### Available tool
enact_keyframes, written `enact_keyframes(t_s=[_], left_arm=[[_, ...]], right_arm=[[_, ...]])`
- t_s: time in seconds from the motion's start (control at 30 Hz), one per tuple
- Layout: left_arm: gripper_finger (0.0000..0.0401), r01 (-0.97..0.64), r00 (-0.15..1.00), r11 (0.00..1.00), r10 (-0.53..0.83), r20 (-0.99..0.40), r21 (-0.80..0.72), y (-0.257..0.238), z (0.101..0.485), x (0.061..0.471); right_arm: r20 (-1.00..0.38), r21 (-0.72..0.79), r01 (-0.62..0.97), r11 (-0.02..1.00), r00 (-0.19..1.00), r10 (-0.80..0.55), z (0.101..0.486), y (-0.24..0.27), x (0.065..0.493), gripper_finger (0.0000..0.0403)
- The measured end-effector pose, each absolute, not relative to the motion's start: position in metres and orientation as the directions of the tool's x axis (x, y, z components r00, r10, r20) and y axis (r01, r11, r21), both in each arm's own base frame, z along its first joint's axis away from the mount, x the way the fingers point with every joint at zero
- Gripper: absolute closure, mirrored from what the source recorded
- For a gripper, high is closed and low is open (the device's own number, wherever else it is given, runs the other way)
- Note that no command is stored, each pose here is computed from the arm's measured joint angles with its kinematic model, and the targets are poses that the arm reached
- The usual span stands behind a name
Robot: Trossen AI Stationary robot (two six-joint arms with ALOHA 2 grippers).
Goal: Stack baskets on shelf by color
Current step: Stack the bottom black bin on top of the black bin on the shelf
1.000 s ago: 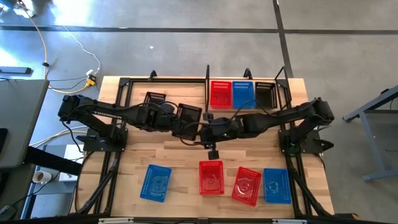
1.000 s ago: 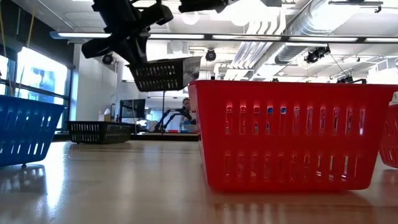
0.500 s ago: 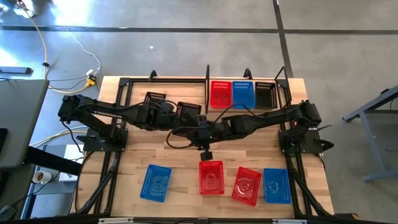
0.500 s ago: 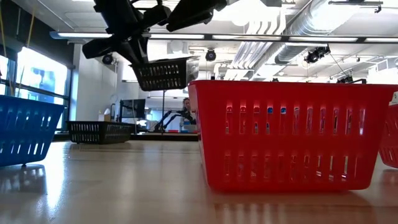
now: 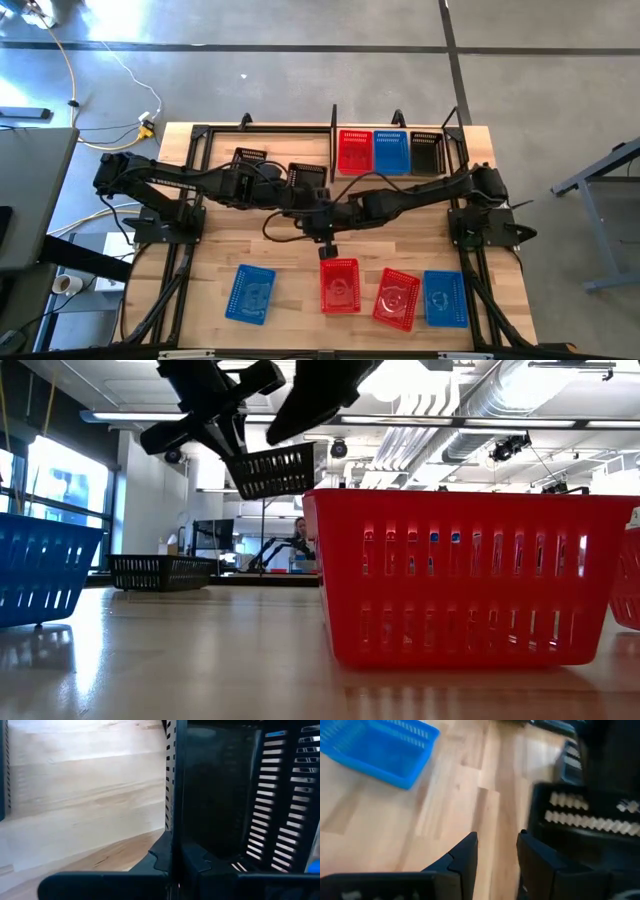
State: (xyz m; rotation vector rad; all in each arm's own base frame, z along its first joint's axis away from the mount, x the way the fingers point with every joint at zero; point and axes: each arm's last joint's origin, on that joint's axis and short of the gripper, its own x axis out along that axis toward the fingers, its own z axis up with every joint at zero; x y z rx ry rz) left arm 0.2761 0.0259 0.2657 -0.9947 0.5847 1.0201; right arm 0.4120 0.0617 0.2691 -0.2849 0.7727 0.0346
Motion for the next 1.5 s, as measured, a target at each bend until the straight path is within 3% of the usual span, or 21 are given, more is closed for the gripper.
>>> enact_keyframes(t_s=[0.13, 0.3, 0.6, 0.8, 0.9, 1.2, 1.5], left_arm=[[0.0400, -0.899, 0.438, 0.180, 0.418, -0.796, -0.400, 0.025, 0.266, 0.276], [0.0400, -0.899, 0.438, 0.180, 0.418, -0.796, -0.400, 0.025, 0.266, 0.276], [0.0400, -0.886, 0.463, 0.198, 0.422, -0.780, -0.419, 0.026, 0.267, 0.279], [0.0396, -0.888, 0.459, 0.200, 0.438, -0.773, -0.414, 0.026, 0.267, 0.279], [0.0385, -0.890, 0.456, 0.204, 0.439, -0.774, -0.408, 0.026, 0.266, 0.279], [0.0354, -0.889, 0.458, 0.226, 0.438, -0.774, -0.398, 0.026, 0.267, 0.279], [0.0290, -0.873, 0.487, 0.197, 0.380, -0.787, -0.445, 0.033, 0.268, 0.280]], right_arm=[[-0.688, -0.305, -0.074, 0.950, 0.706, -0.166, 0.268, 0.057, 0.411, 0.0279], [-0.710, -0.240, -0.094, 0.966, 0.695, -0.109, 0.266, 0.052, 0.412, 0.0279], [-0.752, -0.242, -0.086, 0.966, 0.646, -0.131, 0.254, 0.044, 0.414, 0.0284], [-0.765, -0.201, -0.062, 0.978, 0.634, -0.117, 0.253, 0.039, 0.414, 0.0358], [-0.772, -0.203, -0.034, 0.979, 0.621, -0.139, 0.251, 0.035, 0.413, 0.0394], [-0.784, -0.218, -0.003, 0.976, 0.596, -0.173, 0.249, 0.033, 0.411, 0.0400], [-0.819, -0.201, 0.022, 0.979, 0.544, -0.181, 0.243, 0.032, 0.407, 0.0402]])
